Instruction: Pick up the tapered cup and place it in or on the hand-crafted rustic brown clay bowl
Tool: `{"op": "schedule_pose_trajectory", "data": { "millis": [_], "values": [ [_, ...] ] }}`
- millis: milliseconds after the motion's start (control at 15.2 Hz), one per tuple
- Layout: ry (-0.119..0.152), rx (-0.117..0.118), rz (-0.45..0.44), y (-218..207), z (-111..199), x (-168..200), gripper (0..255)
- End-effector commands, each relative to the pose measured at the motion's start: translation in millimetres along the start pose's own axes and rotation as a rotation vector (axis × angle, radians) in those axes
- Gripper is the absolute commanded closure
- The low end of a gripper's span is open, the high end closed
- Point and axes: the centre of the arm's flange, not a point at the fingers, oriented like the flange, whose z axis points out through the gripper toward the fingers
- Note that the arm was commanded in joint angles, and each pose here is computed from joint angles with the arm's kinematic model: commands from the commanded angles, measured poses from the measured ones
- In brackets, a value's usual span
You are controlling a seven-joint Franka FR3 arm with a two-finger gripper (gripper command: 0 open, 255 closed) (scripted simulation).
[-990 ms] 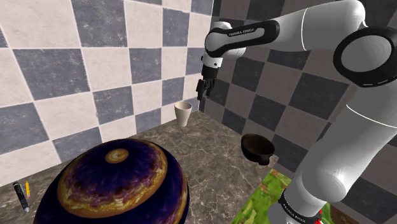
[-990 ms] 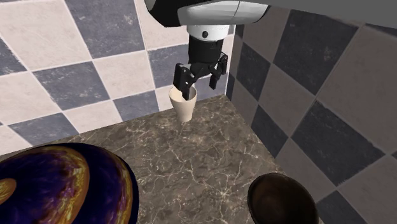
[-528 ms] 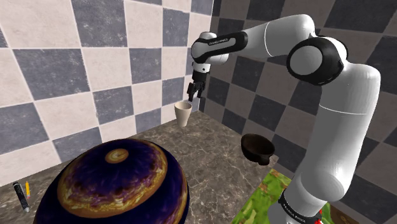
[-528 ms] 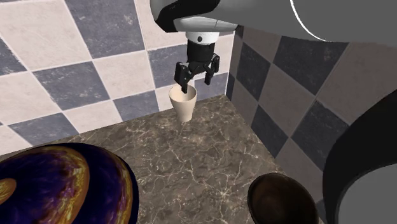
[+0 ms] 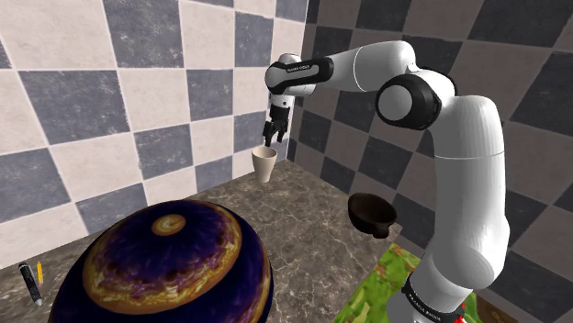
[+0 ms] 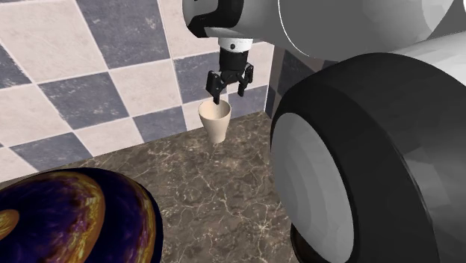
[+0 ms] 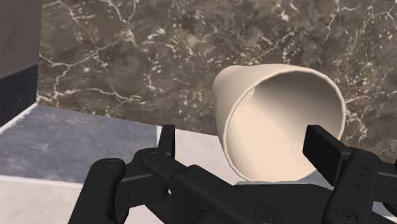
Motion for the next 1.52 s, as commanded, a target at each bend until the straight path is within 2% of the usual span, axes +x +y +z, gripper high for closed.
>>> {"op": "schedule_pose_trajectory", "data": {
  "millis": [0,264,726,792,1320,1452],
  "values": [
    [0.008,-0.007,0.003,4,26,7,0],
    [0.008,-0.007,0.003,4,45,7,0],
    [0.008,-0.007,0.003,4,45,7,0],
    [0.008,-0.007,0.002,1,43,10,255],
    [0.007,-0.006,0.002,-3,54,11,255],
    [0.008,-0.007,0.003,3,39,7,255]
  ]
}}
